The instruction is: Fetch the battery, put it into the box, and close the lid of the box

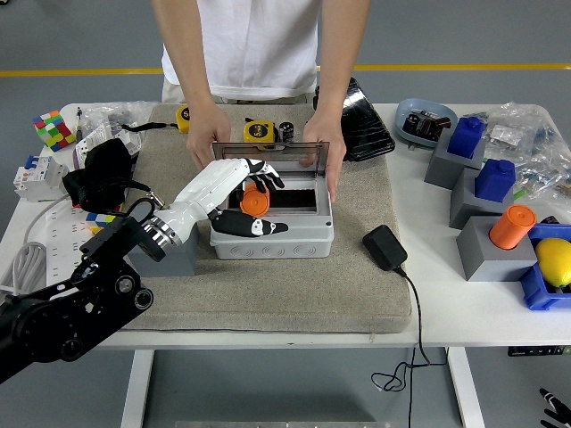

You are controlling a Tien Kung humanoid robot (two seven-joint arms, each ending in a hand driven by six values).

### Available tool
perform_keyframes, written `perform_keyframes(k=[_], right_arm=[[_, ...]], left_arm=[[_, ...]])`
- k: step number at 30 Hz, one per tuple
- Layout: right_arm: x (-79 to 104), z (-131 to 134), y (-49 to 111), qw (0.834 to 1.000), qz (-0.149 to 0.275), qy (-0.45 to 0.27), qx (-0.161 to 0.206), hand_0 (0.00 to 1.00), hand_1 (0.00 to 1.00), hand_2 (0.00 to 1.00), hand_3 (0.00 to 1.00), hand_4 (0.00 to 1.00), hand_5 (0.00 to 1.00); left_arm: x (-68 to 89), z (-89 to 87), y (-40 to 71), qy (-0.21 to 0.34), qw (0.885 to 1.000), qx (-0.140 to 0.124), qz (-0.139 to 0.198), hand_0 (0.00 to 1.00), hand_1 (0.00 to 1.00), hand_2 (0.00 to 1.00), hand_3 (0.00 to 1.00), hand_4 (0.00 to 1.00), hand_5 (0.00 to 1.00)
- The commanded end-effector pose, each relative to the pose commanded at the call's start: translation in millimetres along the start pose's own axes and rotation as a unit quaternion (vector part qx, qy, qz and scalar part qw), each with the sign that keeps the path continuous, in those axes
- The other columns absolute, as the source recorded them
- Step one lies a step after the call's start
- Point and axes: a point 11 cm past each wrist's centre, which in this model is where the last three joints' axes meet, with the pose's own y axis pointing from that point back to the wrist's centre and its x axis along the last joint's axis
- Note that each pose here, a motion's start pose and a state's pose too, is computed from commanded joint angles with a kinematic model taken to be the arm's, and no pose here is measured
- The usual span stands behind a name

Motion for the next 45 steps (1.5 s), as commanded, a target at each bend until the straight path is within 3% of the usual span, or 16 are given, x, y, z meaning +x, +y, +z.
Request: perform_keyframes(k=[10,22,33,41,45], right_arm=[[-1.0,0,0.0,1.000,0.000,0.000,0.001,0.662,0.663,0.656,0.545,0.950,0.446],[-0.5,0,-0.1,1.000,0.001,0.001,0.001,0.662,0.663,0.655,0.543,0.949,0.445],[1.3,2,-0.2,1.000,0.002,0.000,0.000,0.661,0.663,0.655,0.543,0.947,0.445],[-0.3,0,0.0,1.000,0.001,0.000,0.003,0.660,0.661,0.654,0.543,0.948,0.444],[-0.8,0,-0.1,1.000,0.001,0.000,0.002,0.660,0.661,0.654,0.543,0.947,0.443]], left_arm=[[5.3,1.5,-8.6,-0.002,1.000,-0.014,0.019,0.602,0.538,0.544,0.573,0.998,0.382],[27.3,18.8,-18.9,-0.002,0.997,-0.049,0.054,0.623,0.542,0.545,0.575,0.998,0.394],[39.9,35.9,-15.9,0.013,0.995,-0.069,0.069,0.592,0.538,0.544,0.578,0.998,0.403],[65.8,44.3,-17.2,0.025,0.989,-0.090,0.118,0.551,0.534,0.542,0.575,0.998,0.414],[76.5,37.0,-24.7,0.017,0.989,-0.073,0.126,0.579,0.562,0.561,0.593,0.998,0.446]])
